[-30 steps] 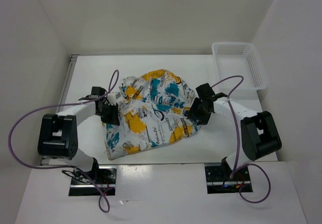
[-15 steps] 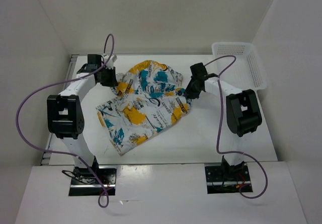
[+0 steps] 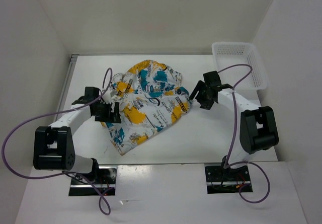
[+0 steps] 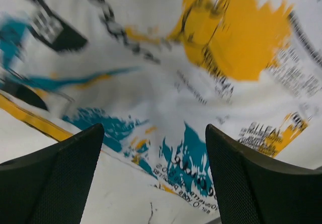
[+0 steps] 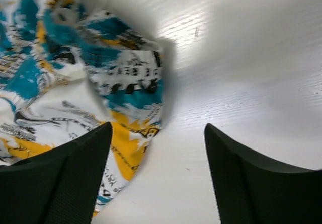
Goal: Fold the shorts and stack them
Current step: Flatten the shorts out
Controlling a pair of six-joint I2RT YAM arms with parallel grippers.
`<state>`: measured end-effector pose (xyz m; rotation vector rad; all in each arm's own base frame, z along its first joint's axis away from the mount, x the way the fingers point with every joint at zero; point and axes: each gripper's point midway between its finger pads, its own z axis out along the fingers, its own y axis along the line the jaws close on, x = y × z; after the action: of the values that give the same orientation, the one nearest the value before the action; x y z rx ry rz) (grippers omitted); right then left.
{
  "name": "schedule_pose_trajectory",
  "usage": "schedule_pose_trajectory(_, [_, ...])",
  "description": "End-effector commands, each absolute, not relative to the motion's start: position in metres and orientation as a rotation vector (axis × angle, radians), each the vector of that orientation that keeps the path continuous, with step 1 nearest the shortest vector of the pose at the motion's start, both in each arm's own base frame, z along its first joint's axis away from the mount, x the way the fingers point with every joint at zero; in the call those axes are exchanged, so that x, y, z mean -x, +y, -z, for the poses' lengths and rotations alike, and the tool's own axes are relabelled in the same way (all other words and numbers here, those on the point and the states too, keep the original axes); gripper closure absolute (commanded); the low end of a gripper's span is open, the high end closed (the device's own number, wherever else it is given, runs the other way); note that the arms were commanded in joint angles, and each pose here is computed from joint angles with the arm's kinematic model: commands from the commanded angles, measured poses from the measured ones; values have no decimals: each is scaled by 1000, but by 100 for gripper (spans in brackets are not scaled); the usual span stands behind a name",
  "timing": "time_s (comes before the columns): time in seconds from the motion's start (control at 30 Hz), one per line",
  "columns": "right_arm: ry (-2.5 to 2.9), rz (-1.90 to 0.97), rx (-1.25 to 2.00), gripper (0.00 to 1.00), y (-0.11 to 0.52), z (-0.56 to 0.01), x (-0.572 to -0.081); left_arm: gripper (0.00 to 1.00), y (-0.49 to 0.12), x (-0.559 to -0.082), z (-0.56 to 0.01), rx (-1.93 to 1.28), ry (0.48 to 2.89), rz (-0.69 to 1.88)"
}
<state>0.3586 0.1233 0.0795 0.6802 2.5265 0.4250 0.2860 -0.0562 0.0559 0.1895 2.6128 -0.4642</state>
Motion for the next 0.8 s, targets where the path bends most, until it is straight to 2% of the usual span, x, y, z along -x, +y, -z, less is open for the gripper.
schedule_pose_trajectory(0.0, [2534,-496,-691,23,125,-63,-359,14,-55,-266,-36,-183,2663,467])
schedule_pose_trajectory(0.07, [2548,-534,-682,30,132,-59,-362,23,-52,-265,-19,-170,2708,449])
schedule_pose_trajectory(0.1, [2571,-539,-685,32,134,-48,-363,37,-51,-267,-14,-167,2715,438])
schedule_pose_trajectory(0.13, [2567,-554,-679,33,137,-51,-368,45,-51,-267,-9,-165,2728,441])
schedule_pose_trajectory(0.17, [2569,-566,-663,35,139,-48,-370,57,-48,-269,-2,-157,2756,425])
schedule_pose_trajectory(0.2, [2545,-578,-653,38,140,-51,-378,78,-46,-283,-7,-158,2739,409])
schedule_pose_trajectory(0.23, [2545,-601,-645,40,144,-51,-382,86,-44,-291,-8,-156,2737,391])
schedule_pose_trajectory(0.3, [2569,-623,-643,51,148,-42,-383,99,-41,-303,-2,-150,2755,375])
schedule_pose_trajectory(0.33, [2576,-637,-641,56,151,-40,-386,100,-39,-311,-3,-147,2753,353])
schedule_pose_trajectory(0.37, [2583,-633,-644,67,151,-35,-387,100,-38,-330,-6,-150,2735,349])
schedule_pose_trajectory(0.43, [2611,-622,-669,80,152,-25,-388,100,-35,-353,-5,-147,2725,319])
schedule_pose_trajectory(0.47, [2612,-622,-669,88,152,-25,-388,100,-34,-382,-23,-155,2661,308])
schedule_pose_trajectory(0.63, [2590,-630,-766,90,150,-31,-363,100,-31,-444,-47,-162,2574,280])
schedule_pose_trajectory(0.73, [2584,-669,-814,91,154,-32,-340,100,-31,-452,-69,-166,2535,273])
schedule_pose_trajectory(0.77, [2582,-671,-826,91,153,-32,-335,96,-31,-444,-69,-165,2541,274])
